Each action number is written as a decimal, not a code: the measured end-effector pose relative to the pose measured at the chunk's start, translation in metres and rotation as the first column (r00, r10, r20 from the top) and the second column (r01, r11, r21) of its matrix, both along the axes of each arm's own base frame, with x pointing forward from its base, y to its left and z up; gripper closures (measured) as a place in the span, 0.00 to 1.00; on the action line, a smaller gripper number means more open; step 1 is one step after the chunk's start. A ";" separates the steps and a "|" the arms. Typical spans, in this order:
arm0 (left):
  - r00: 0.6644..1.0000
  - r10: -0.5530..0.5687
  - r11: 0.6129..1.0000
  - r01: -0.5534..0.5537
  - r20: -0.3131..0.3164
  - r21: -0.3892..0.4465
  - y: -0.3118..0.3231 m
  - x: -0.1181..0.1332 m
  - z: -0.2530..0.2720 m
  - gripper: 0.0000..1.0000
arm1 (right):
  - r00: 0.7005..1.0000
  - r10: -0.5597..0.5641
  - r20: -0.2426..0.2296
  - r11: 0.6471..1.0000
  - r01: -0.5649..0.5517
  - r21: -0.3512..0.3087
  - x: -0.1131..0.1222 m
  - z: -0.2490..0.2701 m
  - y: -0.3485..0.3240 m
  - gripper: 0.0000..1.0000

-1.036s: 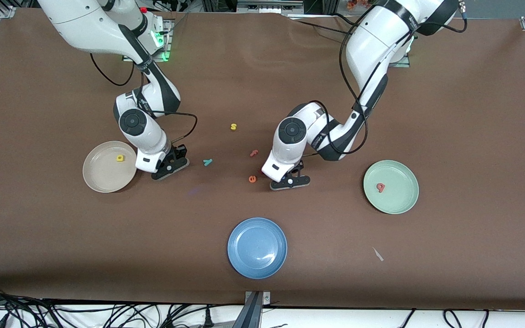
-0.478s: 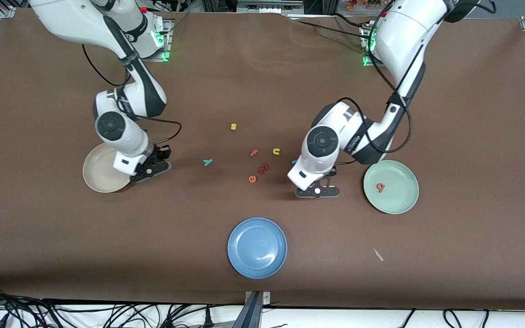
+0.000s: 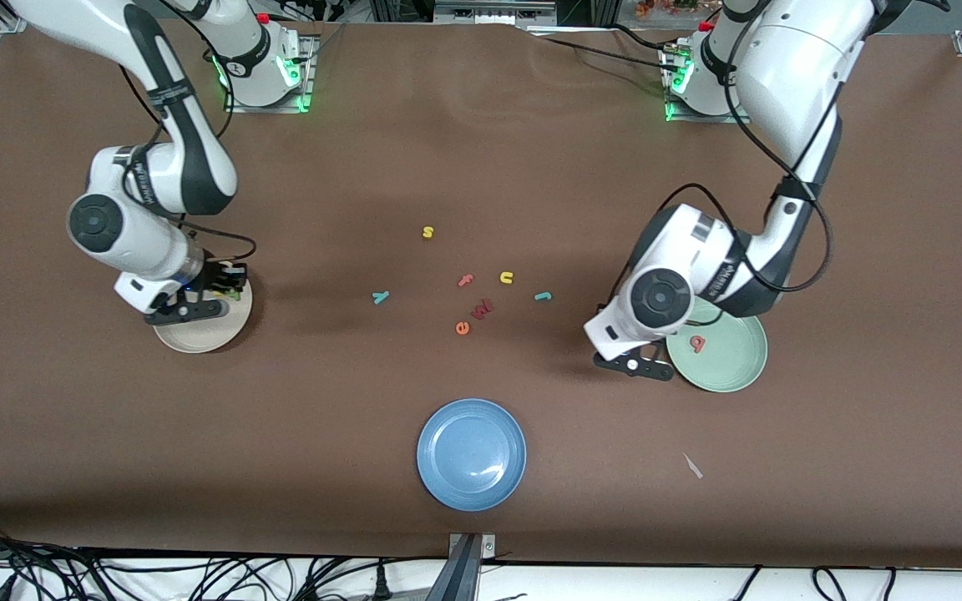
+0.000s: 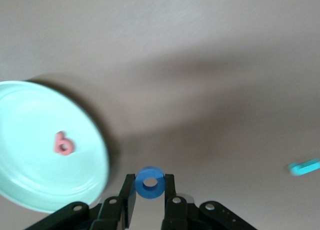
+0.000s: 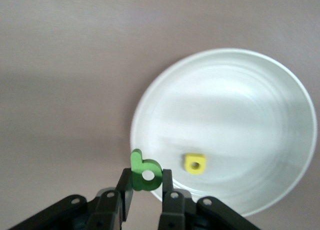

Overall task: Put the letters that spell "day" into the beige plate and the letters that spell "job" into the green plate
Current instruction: 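Drop the green b on the beige plate and blue o on the green plate, then move both grippers to the cyan y and cyan j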

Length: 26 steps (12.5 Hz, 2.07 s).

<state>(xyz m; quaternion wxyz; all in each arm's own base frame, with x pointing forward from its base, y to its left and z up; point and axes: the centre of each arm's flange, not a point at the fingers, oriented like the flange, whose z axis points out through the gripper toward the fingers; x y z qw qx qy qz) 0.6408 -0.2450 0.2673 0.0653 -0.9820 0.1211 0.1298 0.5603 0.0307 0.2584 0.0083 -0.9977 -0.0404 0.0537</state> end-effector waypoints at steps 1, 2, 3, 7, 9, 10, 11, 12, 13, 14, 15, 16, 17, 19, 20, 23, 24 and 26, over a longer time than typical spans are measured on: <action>0.999 -0.018 1.000 0.018 -0.029 -0.001 0.020 0.004 -0.001 0.76 | 0.999 -0.043 -0.008 0.999 0.043 0.007 -0.002 -0.004 -0.015 0.73; 0.998 -0.030 1.000 0.030 -0.055 -0.006 0.041 0.007 -0.004 0.76 | 0.998 -0.068 -0.014 0.998 0.068 0.008 -0.002 -0.007 -0.025 0.72; 0.997 -0.032 0.999 0.032 -0.074 -0.010 0.061 0.009 -0.008 0.76 | 0.997 -0.080 -0.018 0.997 0.080 0.008 -0.003 -0.009 -0.030 0.66; 0.991 -0.017 1.000 0.015 -0.134 -0.017 0.117 0.005 -0.032 0.76 | 0.980 -0.188 -0.071 0.981 0.191 0.026 0.005 0.004 -0.003 0.21; 0.990 -0.051 0.999 0.051 -0.129 0.000 0.139 -0.002 -0.046 0.76 | 0.952 -0.298 -0.075 0.953 0.300 0.029 0.013 0.019 0.040 0.00; 0.991 -0.068 0.998 0.068 -0.119 -0.004 0.152 -0.006 -0.055 0.76 | 0.928 -0.365 -0.076 0.930 0.367 0.022 0.015 0.022 0.063 0.00; 0.991 -0.078 0.997 0.077 -0.105 -0.017 0.164 -0.011 -0.066 0.76 | 0.898 -0.434 -0.076 0.900 0.436 0.011 0.016 0.024 0.084 0.00; 0.993 -0.080 0.996 0.078 -0.088 -0.031 0.175 -0.018 -0.079 0.76 | 0.860 -0.505 -0.075 0.862 0.506 -0.003 0.018 0.023 0.105 0.00; 0.993 -0.083 0.996 0.080 -0.078 -0.044 0.181 -0.024 -0.090 0.76 | 0.819 -0.570 -0.072 0.821 0.570 -0.019 0.020 0.021 0.126 0.00; 0.994 -0.086 0.995 0.083 -0.074 -0.049 0.182 -0.029 -0.096 0.76 | 0.776 -0.627 -0.067 0.779 0.626 -0.033 0.023 0.017 0.148 0.00; 0.994 -0.090 0.995 0.086 -0.069 -0.049 0.181 -0.030 -0.093 0.76 | 0.737 -0.674 -0.061 0.739 0.672 -0.045 0.026 0.012 0.168 0.00; 0.993 -0.093 0.995 0.090 -0.067 -0.051 0.179 -0.031 -0.092 0.76 | 0.689 -0.723 -0.050 0.690 0.722 -0.049 0.029 0.007 0.187 0.00; 0.993 -0.095 0.994 0.092 -0.067 -0.052 0.178 -0.031 -0.092 0.69 | 0.633 -0.773 -0.036 0.634 0.772 -0.046 0.031 0.001 0.201 0.00; 0.994 -0.096 0.994 0.093 -0.060 -0.051 0.177 -0.030 -0.088 0.47 | 0.543 -0.840 -0.017 0.543 0.839 -0.043 0.027 -0.016 0.229 0.00; 0.994 -0.097 0.994 0.095 -0.054 -0.049 0.177 -0.029 -0.082 0.36 | 0.517 -0.856 -0.013 0.517 0.855 -0.049 0.022 -0.026 0.243 0.00; 0.993 -0.111 0.993 0.110 -0.035 -0.049 0.163 -0.028 -0.051 0.02 | 0.474 -0.881 0.000 0.473 0.879 -0.051 0.010 -0.047 0.274 0.00; 0.994 -0.107 0.992 0.106 -0.029 -0.062 0.148 -0.030 -0.039 0.00 | 0.469 -0.883 0.002 0.468 0.882 -0.053 0.006 -0.050 0.281 0.00; 0.997 -0.072 0.993 0.070 -0.015 -0.098 0.117 -0.035 -0.020 0.00 | 0.465 -0.885 0.006 0.464 0.885 -0.041 0.004 -0.053 0.284 0.00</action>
